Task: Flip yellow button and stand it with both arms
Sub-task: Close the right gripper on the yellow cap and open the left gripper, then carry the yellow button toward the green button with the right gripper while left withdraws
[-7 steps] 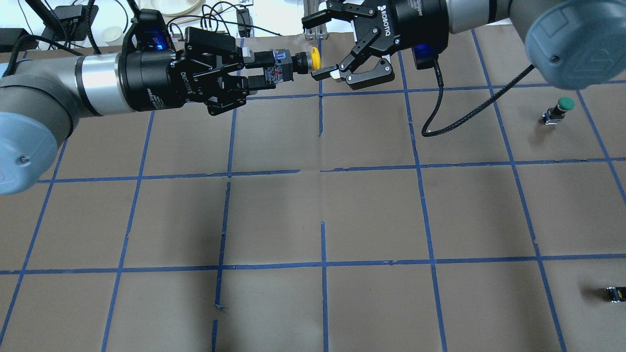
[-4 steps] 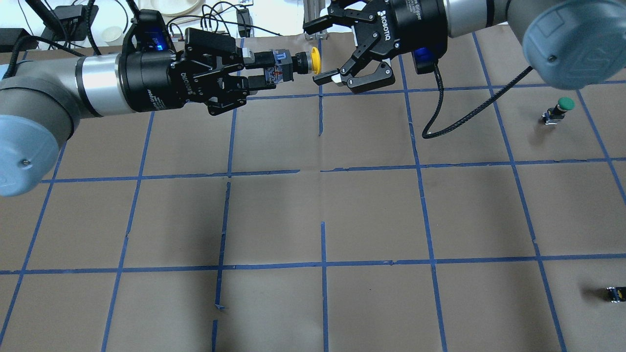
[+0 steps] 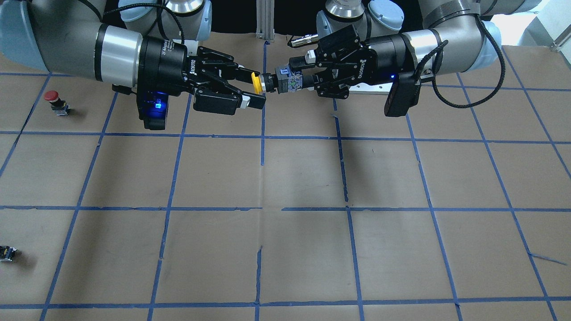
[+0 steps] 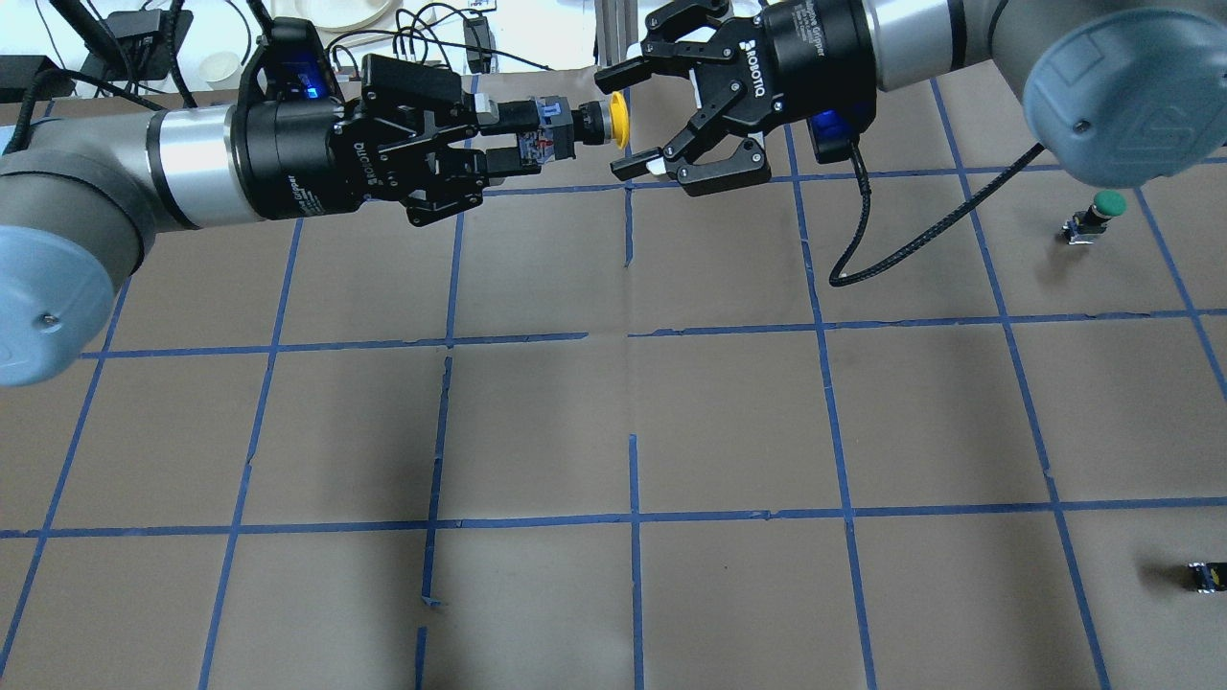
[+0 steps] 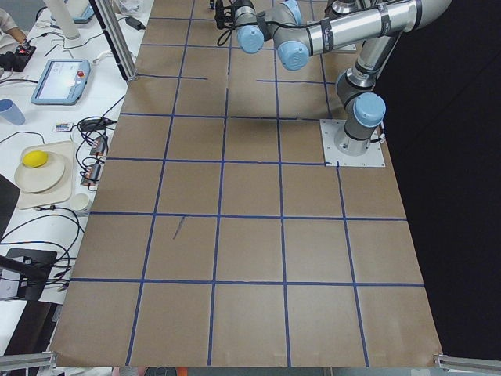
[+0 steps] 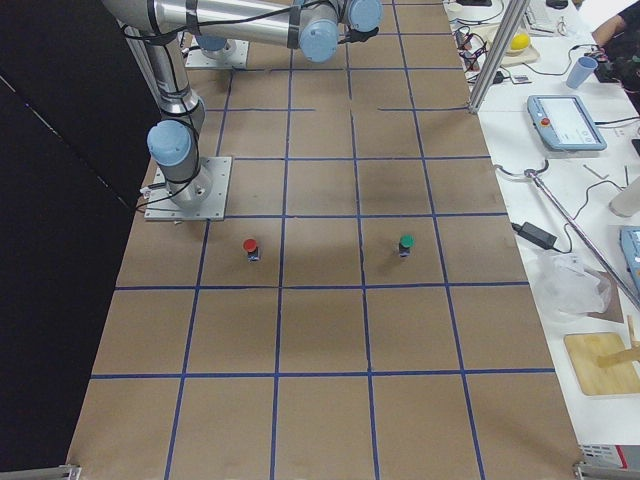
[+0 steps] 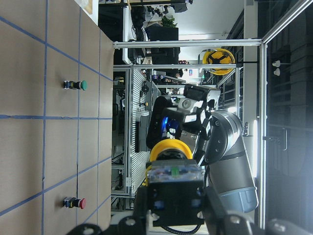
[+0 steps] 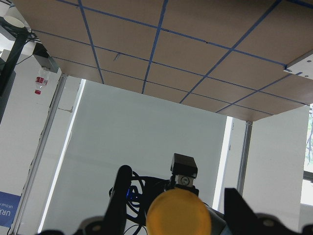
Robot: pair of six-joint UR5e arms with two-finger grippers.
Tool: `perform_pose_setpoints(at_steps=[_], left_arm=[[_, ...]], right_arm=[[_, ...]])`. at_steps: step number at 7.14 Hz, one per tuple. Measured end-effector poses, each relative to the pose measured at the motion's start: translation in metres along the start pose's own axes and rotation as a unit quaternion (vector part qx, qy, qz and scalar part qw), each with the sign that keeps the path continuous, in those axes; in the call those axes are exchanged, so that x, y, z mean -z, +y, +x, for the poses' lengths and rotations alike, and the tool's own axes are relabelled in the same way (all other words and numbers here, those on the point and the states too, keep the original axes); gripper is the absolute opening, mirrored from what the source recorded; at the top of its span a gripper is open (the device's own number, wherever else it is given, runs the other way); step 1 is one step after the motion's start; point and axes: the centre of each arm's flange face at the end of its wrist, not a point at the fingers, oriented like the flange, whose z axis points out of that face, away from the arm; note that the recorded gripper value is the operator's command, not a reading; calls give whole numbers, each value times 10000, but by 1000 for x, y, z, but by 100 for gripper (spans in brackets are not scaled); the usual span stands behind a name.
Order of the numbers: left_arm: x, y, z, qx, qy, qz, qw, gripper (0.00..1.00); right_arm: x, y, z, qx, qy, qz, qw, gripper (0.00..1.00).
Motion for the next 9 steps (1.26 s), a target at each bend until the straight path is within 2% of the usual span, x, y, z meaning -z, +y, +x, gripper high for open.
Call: perform_pose_setpoints(at_steps=[1, 2, 4, 5, 8, 9], left_arm=[[0, 0, 0, -9, 1, 1, 10000, 27], [0, 0, 0, -14, 1, 1, 10000, 29], [0, 1, 0, 10, -7, -1, 10000, 62], [0, 2, 0, 111, -23, -8, 9999, 98], [1, 4, 5, 537, -57, -4, 9985, 100], [3, 3, 8, 694, -72, 14, 9976, 100]], right_arm=[[0, 1, 0, 10, -1, 4, 10000, 18], [0, 1, 1, 23, -4, 5, 10000, 11], [0, 2, 1, 49, -12, 0, 10000, 7], [0, 2, 1, 59, -16, -4, 10000, 7], [3, 0, -1, 65, -45, 6, 10000, 7], [11, -5, -3, 79, -85, 98, 9999, 7]])
